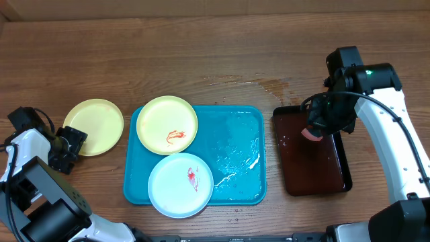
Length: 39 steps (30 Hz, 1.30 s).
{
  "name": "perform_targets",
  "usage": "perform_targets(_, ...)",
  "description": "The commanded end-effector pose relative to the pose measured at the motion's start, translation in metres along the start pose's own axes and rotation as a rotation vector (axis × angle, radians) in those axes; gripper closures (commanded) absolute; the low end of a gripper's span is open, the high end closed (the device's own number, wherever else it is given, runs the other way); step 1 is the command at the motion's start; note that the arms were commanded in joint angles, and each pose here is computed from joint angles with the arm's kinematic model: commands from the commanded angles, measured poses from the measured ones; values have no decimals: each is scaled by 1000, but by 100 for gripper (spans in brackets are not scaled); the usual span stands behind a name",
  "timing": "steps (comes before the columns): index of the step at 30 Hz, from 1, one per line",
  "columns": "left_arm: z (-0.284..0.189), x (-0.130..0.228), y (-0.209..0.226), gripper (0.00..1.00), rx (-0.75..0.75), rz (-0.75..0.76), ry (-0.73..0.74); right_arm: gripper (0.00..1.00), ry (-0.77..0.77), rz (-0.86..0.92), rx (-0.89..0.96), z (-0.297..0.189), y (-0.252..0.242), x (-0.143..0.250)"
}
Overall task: Clean dirty plates on tray and stack at the side
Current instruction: 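Move the left gripper to the rim of the second yellow plate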
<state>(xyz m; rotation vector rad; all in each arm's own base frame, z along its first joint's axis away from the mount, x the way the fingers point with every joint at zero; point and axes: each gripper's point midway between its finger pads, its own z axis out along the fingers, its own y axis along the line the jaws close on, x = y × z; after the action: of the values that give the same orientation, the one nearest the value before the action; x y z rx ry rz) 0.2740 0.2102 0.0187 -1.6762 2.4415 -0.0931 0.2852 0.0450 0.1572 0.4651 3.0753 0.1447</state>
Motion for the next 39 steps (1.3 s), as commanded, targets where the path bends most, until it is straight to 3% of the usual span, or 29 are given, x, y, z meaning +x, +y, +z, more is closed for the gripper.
perform_targets(1, -17, -5, -6, 23, 21, 23, -34, 96, -53, -15, -13, -13, 4, -7)
perform_targets(4, -36, -7, -16, 26, 48, 60, -77, 96, -64, -13, 2, -13, 2, -9)
perform_targets(9, -88, 3, -54, 28, 131, 262, -194, 96, -79, -8, 56, -12, -8, -11)
perform_targets(15, -143, 51, -103, 23, 249, 501, -285, 96, -9, -31, 95, 14, -18, 4)
perform_targets(26, -146, 141, -138, 21, 293, 765, -172, 96, 147, 89, -3, 110, -20, 54)
perform_targets(29, -146, 152, -141, 7, 297, 797, -163, 96, 137, 103, -53, 123, -13, 55)
perform_targets(30, -146, 154, -142, 7, 299, 805, -161, 96, 130, 114, -56, 126, -13, 54)
perform_targets(34, -146, 164, -146, 26, 309, 845, -149, 96, 107, 113, -72, 136, -13, 53)
perform_targets(39, -147, 176, -147, 28, 340, 862, -107, 96, 106, 114, -72, 145, -16, 57)
